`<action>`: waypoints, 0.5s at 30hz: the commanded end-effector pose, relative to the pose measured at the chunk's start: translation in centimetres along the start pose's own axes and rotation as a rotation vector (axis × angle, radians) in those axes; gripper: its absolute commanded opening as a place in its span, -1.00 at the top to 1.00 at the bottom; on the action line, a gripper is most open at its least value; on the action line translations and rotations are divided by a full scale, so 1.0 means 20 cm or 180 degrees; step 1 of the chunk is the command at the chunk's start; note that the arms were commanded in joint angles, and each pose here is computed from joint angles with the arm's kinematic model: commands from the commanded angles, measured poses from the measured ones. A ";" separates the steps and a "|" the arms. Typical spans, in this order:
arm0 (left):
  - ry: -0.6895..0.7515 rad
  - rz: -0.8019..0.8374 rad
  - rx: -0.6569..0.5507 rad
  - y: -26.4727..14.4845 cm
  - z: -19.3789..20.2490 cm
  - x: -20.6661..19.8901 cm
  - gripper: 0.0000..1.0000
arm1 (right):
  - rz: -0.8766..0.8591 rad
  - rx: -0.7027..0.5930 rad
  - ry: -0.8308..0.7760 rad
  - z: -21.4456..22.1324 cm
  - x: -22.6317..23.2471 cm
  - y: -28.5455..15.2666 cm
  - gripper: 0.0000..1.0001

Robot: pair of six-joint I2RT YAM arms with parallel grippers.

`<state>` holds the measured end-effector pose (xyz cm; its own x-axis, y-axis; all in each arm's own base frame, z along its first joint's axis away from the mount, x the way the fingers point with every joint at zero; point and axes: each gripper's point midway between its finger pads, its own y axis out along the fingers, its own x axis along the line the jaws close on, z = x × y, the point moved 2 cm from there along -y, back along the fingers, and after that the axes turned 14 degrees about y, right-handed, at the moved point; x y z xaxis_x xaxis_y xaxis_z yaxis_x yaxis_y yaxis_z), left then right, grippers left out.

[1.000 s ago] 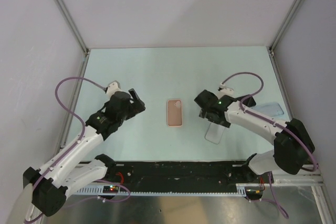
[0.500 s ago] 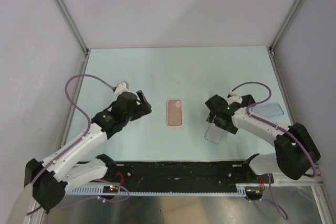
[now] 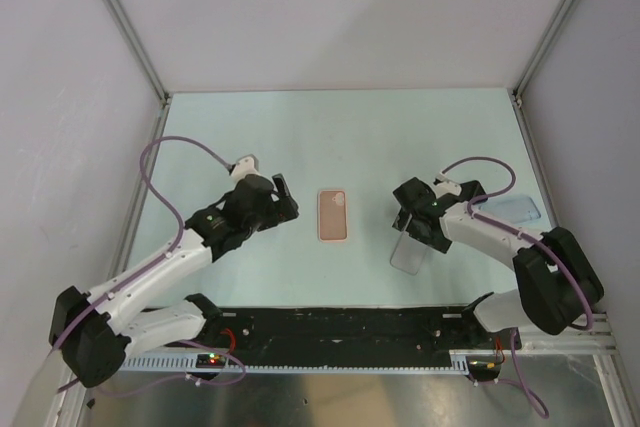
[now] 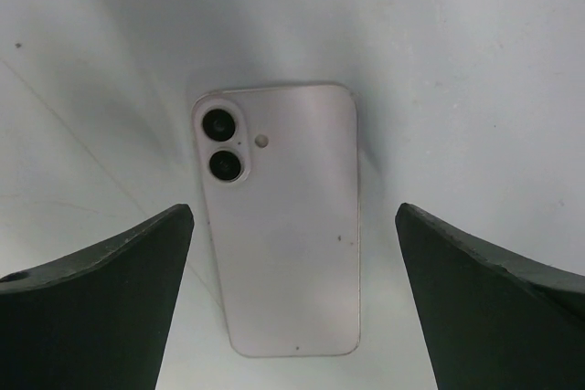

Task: Put the phone into the phone case

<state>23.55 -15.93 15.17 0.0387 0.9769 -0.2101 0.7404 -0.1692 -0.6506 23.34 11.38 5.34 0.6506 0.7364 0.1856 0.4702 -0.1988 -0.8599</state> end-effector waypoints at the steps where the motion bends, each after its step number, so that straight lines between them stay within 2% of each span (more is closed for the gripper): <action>1: 0.0037 0.0161 -0.0160 -0.02 -0.10 -0.10 -0.97 | 0.0064 -0.0037 0.0039 -0.01 -0.02 0.06 -0.99; 15: 0.0252 0.0380 0.0045 0.03 -0.01 -0.26 -0.97 | 0.0070 0.0065 -0.0091 0.04 0.01 0.13 -0.96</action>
<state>23.26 -19.17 14.05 0.1243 0.9726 -0.1964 0.6960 -0.2265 -0.6814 23.89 11.37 3.26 0.6447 0.7486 0.1552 0.4431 -0.2004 -0.8738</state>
